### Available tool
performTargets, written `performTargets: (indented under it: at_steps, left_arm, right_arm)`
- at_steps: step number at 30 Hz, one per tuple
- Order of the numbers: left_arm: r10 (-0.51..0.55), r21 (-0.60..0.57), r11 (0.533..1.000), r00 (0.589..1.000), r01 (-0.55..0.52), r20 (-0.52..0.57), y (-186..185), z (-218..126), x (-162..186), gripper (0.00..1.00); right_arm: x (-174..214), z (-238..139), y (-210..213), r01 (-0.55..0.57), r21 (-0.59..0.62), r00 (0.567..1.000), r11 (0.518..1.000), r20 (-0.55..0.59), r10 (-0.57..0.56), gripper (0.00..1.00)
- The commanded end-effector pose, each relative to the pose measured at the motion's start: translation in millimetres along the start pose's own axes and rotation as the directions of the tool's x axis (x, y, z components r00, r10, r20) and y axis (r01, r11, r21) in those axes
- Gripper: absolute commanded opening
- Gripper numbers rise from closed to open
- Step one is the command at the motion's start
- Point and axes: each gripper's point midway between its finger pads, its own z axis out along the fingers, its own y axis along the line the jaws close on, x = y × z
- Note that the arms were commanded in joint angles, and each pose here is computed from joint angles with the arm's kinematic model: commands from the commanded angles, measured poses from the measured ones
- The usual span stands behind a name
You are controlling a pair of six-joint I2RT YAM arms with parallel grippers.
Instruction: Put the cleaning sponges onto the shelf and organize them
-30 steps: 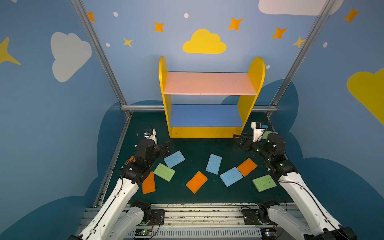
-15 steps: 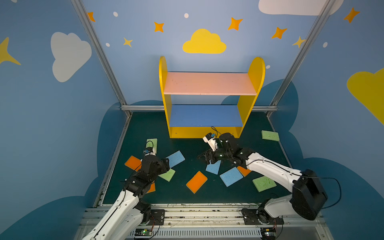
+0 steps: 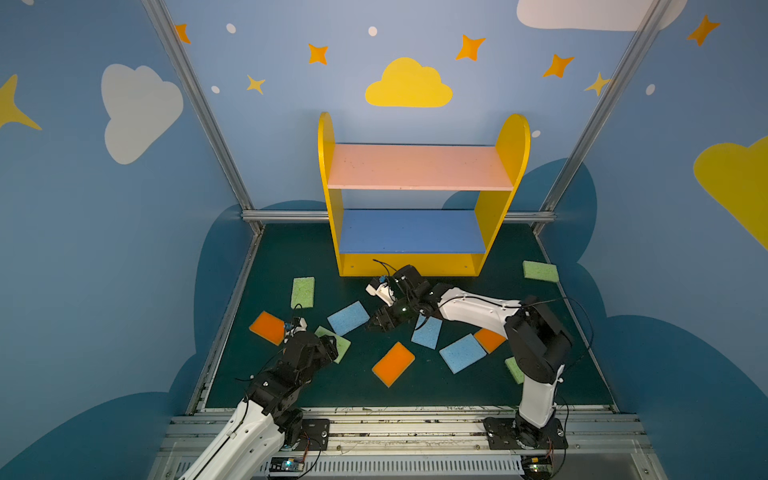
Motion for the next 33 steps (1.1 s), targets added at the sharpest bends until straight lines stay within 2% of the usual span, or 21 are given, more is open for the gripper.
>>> performTargets:
  at_steps: [1,9,15,22,28,33]
  left_arm:
    - [-0.049,-0.012,0.999,0.996,0.048,-0.069,11.7,8.2,22.0,0.7]
    - [-0.05,-0.014,0.999,0.996,0.049,-0.075,9.8,16.5,22.6,0.65]
    - [-0.07,-0.055,0.996,0.992,0.064,-0.109,13.7,28.3,28.4,0.63]
    - [-0.097,-0.087,0.992,0.994,0.092,-0.051,21.6,31.1,18.7,0.58]
    - [-0.104,-0.103,0.99,0.994,0.101,-0.021,27.5,35.6,13.9,0.49]
    - [-0.099,-0.101,0.99,0.995,0.096,-0.023,25.6,37.7,12.3,0.37]
  right_arm:
    - [-1.0,16.1,11.4,0.016,-0.03,1.0,0.999,-0.026,-0.016,0.57]
    - [0.9,36.7,5.3,-0.004,-0.056,0.999,0.998,-0.05,0.001,0.54]
    - [1.3,27.7,-2.0,-0.032,-0.038,0.998,0.999,-0.048,0.03,0.52]
    - [9.4,13.4,-4.4,-0.03,-0.018,0.999,0.999,-0.036,0.03,0.52]
    - [14.8,3.8,-7.2,-0.036,-0.007,0.999,0.999,-0.024,0.036,0.52]
    - [12.3,-3.3,-4.6,-0.026,-0.001,1.0,1.0,-0.004,0.026,0.51]
